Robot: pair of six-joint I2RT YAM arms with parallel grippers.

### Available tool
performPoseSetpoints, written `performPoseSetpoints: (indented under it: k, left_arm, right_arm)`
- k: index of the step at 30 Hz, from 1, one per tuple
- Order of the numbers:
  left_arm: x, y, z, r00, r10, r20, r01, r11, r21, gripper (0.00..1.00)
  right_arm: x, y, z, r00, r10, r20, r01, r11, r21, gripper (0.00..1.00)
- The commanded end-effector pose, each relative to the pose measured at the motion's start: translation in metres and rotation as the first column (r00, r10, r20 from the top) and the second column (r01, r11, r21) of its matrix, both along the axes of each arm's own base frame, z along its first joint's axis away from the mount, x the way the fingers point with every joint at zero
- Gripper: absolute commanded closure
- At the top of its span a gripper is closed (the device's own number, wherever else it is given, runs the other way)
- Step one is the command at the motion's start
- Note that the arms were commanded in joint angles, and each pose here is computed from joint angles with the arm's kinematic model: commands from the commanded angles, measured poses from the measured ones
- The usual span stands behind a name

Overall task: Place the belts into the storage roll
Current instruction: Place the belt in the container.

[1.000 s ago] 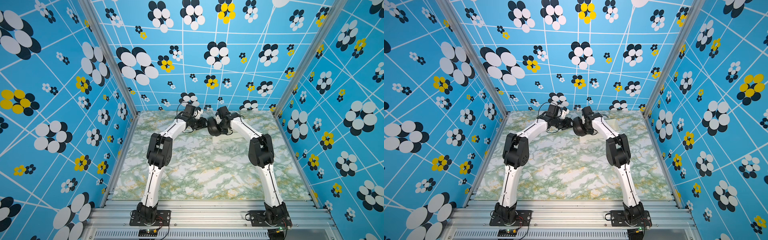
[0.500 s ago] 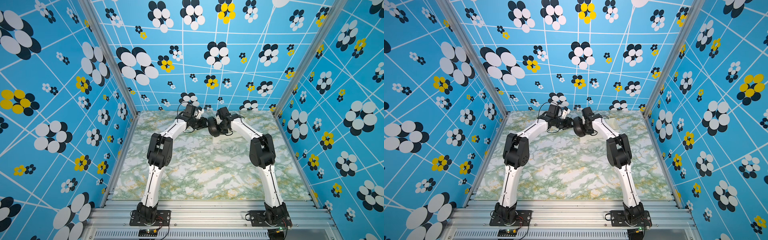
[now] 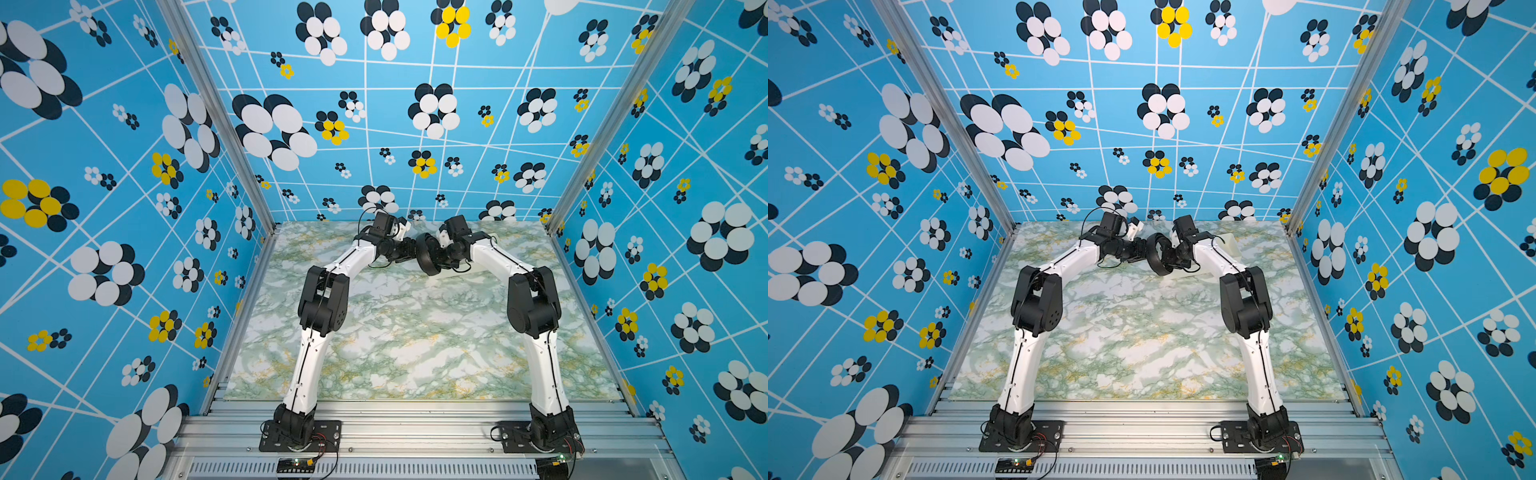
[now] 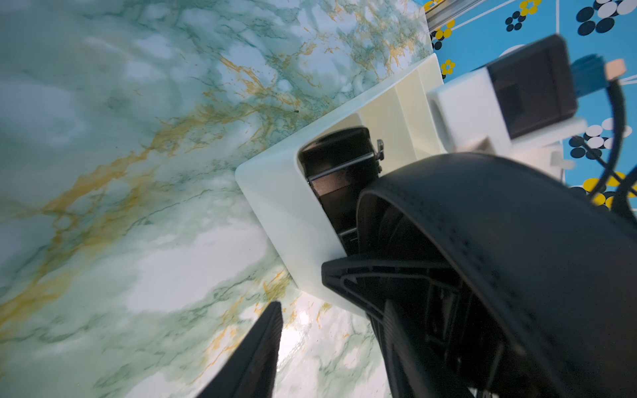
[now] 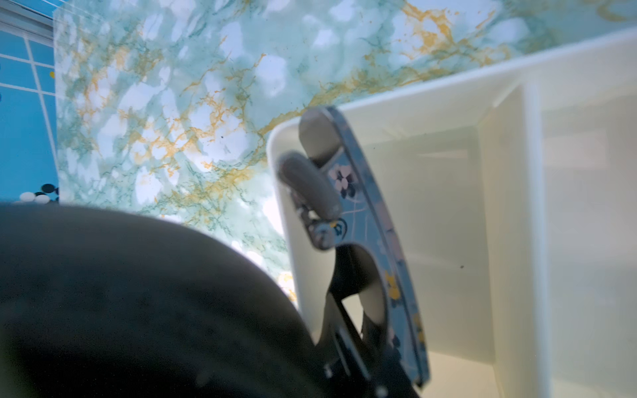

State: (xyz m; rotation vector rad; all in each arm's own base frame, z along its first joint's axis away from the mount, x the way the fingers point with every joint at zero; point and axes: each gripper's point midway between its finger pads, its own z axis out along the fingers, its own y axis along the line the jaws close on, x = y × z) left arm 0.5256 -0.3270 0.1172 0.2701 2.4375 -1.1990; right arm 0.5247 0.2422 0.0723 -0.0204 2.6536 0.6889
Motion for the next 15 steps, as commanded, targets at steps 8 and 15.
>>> performPoseSetpoints:
  k: [8, 15]
  left_arm:
    - [0.000, -0.019, 0.012, 0.999, -0.041, 0.015, 0.041, 0.999, -0.018, 0.49]
    - [0.001, -0.024, 0.012, 0.999, -0.046, 0.014, 0.046, 0.999, -0.013, 0.49]
  right_arm:
    - [0.005, -0.016, 0.003, 0.997, -0.069, -0.020, 0.070, 0.995, 0.069, 0.51]
    - [0.008, -0.017, 0.018, 0.998, -0.055, 0.004, 0.055, 0.997, 0.060, 0.45]
